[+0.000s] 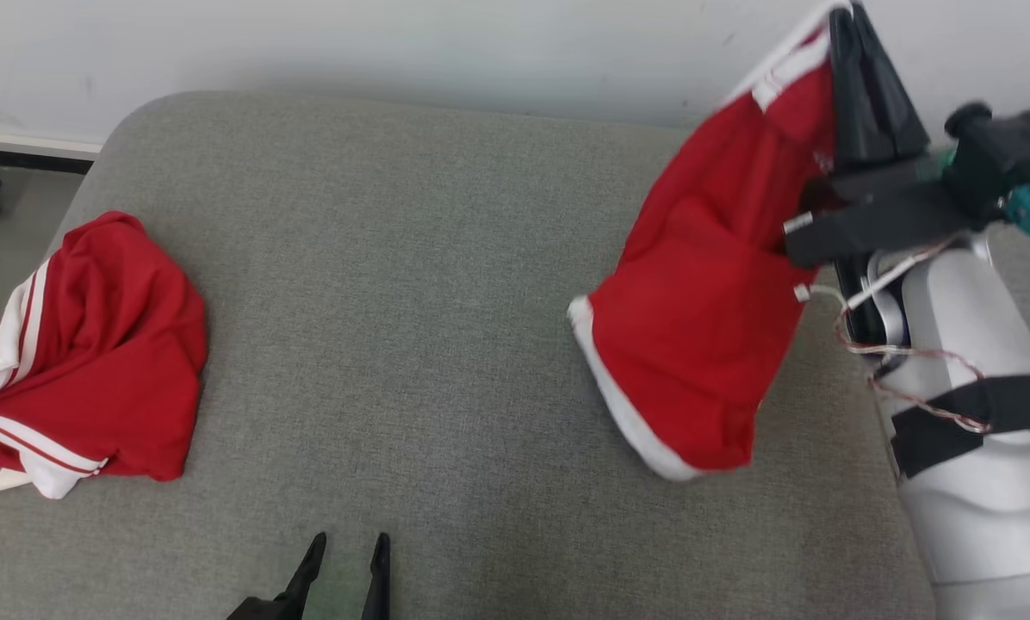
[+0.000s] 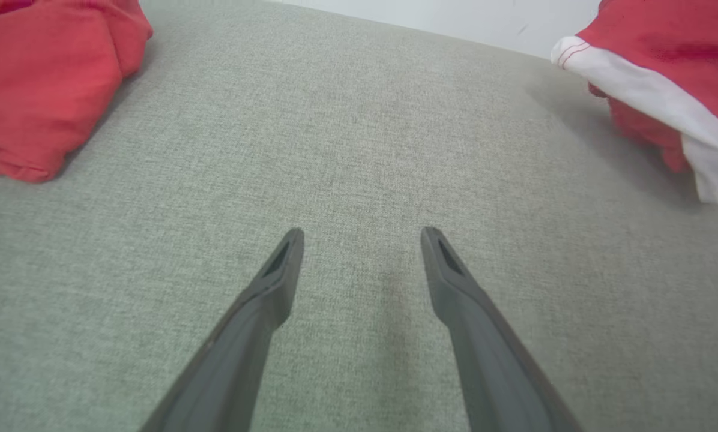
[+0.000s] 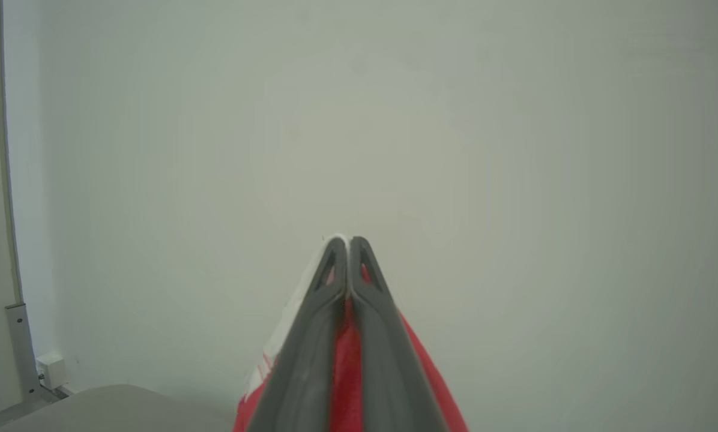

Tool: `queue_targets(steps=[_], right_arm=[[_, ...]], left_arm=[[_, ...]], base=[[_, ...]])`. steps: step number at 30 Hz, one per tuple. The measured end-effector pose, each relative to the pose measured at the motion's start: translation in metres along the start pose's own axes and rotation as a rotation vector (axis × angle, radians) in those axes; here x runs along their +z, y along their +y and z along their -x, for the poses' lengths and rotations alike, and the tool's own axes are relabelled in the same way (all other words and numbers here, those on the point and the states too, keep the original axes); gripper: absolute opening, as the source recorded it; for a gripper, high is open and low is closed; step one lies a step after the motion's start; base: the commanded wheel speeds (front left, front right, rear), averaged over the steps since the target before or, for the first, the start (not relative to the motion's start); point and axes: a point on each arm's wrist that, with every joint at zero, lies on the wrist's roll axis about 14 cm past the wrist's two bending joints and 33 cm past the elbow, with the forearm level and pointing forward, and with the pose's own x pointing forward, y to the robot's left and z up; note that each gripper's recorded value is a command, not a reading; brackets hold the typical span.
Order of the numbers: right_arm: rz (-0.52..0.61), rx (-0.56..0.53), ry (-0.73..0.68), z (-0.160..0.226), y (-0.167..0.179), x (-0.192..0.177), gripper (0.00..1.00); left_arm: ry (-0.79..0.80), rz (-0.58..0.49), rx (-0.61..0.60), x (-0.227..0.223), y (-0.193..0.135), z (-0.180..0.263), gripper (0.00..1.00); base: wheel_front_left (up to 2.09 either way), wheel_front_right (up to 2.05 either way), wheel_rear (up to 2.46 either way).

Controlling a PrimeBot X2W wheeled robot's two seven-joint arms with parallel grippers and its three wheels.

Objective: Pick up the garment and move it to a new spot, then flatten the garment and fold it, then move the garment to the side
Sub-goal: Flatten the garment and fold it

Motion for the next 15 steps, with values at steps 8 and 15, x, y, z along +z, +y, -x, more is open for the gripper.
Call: queue_targets(steps=[8, 15], right_arm=[[-0.038, 0.12, -0.101, -0.027, 0.046, 0.033, 0.0], [-0.004, 0.152, 0.188, -0.01, 0.058, -0.059, 1.0]], left_arm=[[-0.007, 0.0, -0.011, 0.003, -0.005, -0.003, 1.0], [0.008, 0.007, -0.001, -0.002, -0.003, 0.001, 1.0]], base=[[0.0, 0.0, 0.0], [0.0, 0.0, 0.0]])
